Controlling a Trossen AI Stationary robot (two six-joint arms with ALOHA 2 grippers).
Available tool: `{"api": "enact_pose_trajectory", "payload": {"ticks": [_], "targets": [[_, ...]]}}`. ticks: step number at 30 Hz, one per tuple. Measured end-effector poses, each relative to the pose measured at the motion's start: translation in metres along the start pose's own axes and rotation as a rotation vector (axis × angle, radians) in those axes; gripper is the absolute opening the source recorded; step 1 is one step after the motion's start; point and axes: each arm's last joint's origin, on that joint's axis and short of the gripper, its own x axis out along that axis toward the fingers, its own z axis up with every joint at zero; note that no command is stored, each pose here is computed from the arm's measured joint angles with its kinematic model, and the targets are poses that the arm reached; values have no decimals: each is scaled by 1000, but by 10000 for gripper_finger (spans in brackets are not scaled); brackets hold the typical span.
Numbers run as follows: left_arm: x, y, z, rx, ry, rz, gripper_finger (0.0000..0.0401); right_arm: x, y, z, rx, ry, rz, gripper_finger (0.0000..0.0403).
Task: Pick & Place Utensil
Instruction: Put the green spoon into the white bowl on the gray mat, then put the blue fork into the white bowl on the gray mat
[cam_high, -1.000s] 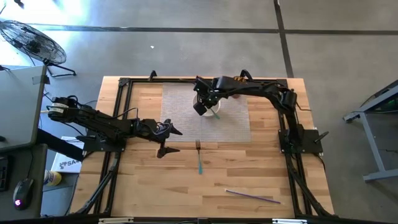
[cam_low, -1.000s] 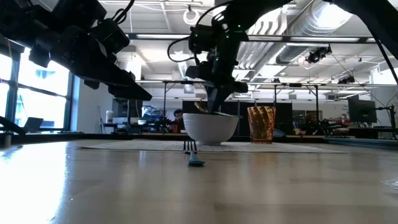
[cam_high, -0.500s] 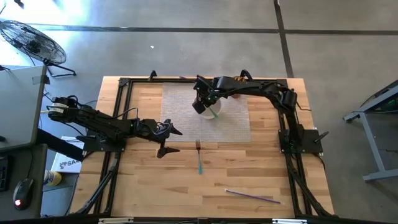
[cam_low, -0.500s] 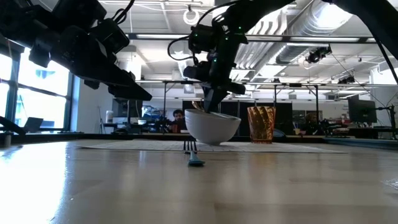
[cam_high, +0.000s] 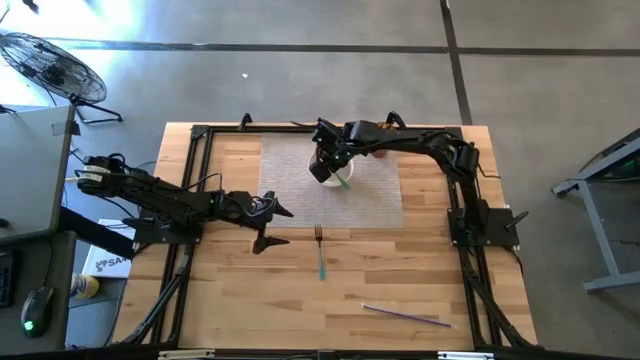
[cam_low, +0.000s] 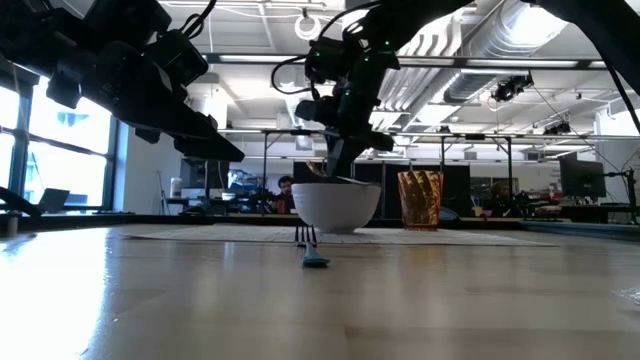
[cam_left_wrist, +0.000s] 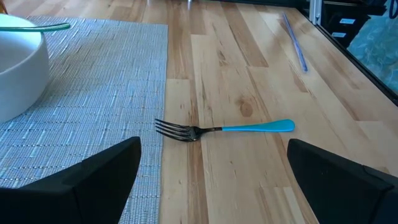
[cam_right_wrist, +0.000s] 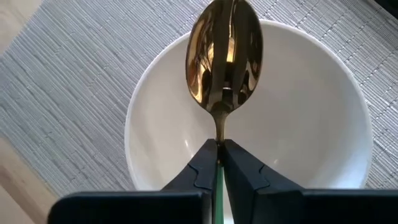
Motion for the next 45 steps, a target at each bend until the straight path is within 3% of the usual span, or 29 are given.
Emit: {"api": "enact_pose_trajectory", "payload": {"ticks": [11, 27, 34, 41, 45], "targets": [[0, 0, 0, 0, 0, 0, 399, 0, -2, 2, 2, -53, -85, 31], [0, 0, 0, 0, 0, 0, 399, -9, 7, 2, -21, -102, -77, 33], [0, 0, 0, 0, 0, 0, 399, -21, 59, -32, -111, -99, -50, 14], [0, 0, 0, 0, 3, 0, 399, -26, 137, -101, -262, -115, -19, 6], [0, 0, 0, 0, 3, 0, 399, -27, 168, -135, -336, -164, -10, 18]]}}
